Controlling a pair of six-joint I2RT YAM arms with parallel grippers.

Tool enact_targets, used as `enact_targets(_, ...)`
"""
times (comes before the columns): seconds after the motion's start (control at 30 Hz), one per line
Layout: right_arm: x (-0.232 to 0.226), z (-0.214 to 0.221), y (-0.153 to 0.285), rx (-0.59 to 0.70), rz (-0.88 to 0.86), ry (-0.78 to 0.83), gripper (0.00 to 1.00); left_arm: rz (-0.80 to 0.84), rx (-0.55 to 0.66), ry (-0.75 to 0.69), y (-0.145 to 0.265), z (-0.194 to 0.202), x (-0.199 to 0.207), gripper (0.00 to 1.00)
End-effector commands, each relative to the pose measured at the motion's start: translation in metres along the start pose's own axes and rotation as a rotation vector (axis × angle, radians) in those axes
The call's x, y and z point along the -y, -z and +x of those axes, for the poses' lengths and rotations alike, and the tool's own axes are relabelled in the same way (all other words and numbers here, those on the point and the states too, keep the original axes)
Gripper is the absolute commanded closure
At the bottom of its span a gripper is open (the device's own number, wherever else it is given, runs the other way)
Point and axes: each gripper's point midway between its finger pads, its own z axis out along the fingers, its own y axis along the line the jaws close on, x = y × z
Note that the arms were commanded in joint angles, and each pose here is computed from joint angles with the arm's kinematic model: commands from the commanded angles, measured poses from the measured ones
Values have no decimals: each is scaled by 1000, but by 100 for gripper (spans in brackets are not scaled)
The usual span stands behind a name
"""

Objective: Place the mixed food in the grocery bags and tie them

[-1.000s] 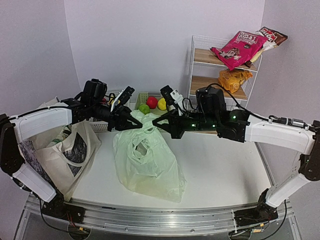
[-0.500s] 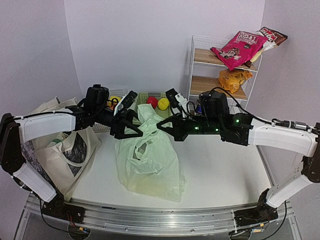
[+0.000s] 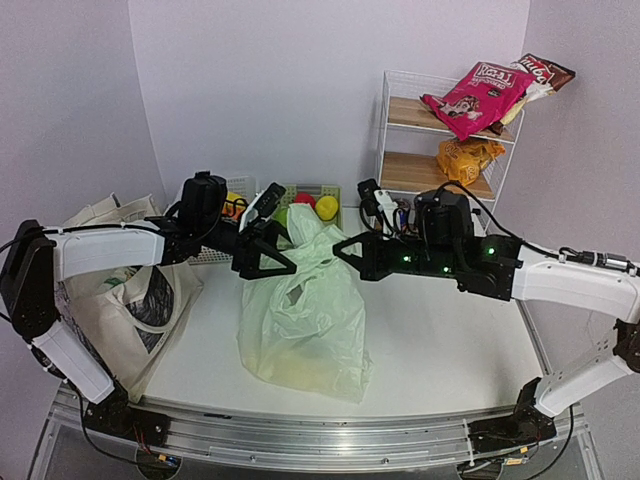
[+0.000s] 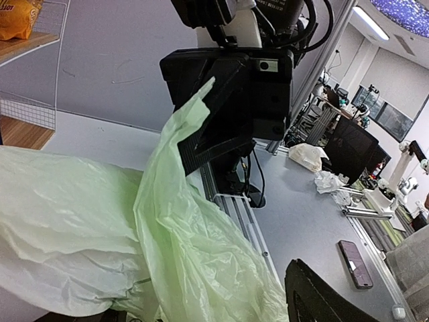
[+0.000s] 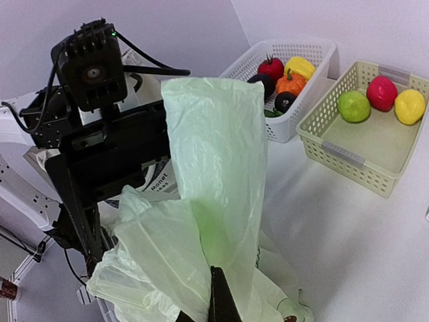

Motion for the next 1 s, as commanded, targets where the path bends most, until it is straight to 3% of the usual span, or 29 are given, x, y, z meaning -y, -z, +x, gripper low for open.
enact_targets(0.0, 15, 3, -3, 27, 58, -77, 100, -42, 34, -7, -6, -8, -18, 19)
enact_targets(0.1, 17, 5, -6, 25, 61, -86, 100, -70, 45, 29, -9, -9, -32, 22)
enact_targets(0.27, 17, 6, -7, 26, 60, -88, 100, -78, 71, 32, -10, -15, -38, 43)
enact_targets(0.4, 20, 8, -6, 26, 70, -82, 100, -84, 82, 26, -10, -19, -40, 46)
enact_targets(0.6, 15, -3, -4, 48, 64, -38, 100, -39, 84, -11, -10, -25, -31, 71)
enact_targets(0.83, 13, -37, -4, 117, 86, 55, 100, 5, 37, -66, -9, -17, -16, 78)
enact_targets(0.97, 22, -50, -4, 148, 130, 76, 100, 1, 32, -89, -8, -19, -16, 90)
